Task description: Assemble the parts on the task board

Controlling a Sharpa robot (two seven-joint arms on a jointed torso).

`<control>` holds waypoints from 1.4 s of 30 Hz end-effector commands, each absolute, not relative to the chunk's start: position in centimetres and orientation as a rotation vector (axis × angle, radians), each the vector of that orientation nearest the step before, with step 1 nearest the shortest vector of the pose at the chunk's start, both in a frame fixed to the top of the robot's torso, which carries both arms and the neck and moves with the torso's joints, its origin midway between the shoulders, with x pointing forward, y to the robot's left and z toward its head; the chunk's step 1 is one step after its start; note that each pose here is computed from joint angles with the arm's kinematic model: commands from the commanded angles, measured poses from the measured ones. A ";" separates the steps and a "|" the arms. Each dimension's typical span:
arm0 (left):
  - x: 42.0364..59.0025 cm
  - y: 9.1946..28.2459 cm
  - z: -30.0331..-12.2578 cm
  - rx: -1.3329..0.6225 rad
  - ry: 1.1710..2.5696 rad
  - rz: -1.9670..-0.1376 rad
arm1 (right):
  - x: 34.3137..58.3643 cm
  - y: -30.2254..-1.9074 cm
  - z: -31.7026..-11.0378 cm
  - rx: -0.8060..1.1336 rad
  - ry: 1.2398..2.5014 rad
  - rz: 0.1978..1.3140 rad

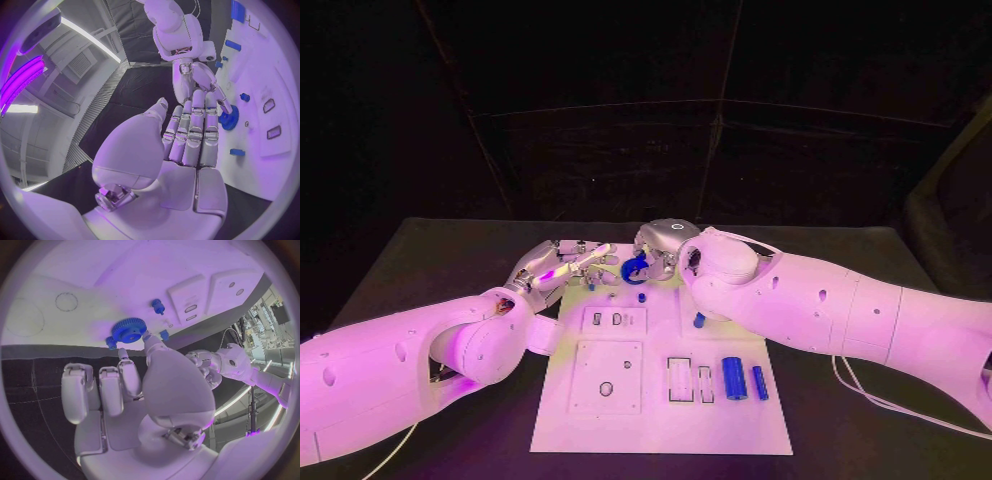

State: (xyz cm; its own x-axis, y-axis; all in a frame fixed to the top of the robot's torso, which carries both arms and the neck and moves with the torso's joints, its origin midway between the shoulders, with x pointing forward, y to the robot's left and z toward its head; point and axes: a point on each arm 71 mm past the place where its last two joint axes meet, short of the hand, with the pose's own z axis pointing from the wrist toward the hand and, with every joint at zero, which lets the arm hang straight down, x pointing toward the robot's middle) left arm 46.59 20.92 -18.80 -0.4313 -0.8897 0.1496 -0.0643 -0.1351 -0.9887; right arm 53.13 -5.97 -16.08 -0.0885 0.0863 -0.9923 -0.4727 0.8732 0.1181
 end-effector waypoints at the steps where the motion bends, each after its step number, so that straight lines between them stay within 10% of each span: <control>1: 46.6 20.8 -18.7 -1.090 1.499 -1.647 | 53.1 -6.0 -16.1 -0.320 1.620 0.478; 16: 46.6 21.1 -18.7 -1.092 1.496 -1.640 | 52.4 -8.8 -14.4 -0.176 1.420 0.696; 42: 46.8 21.0 -18.9 -1.094 1.495 -1.634 | 52.1 -28.6 -15.1 0.138 1.585 0.825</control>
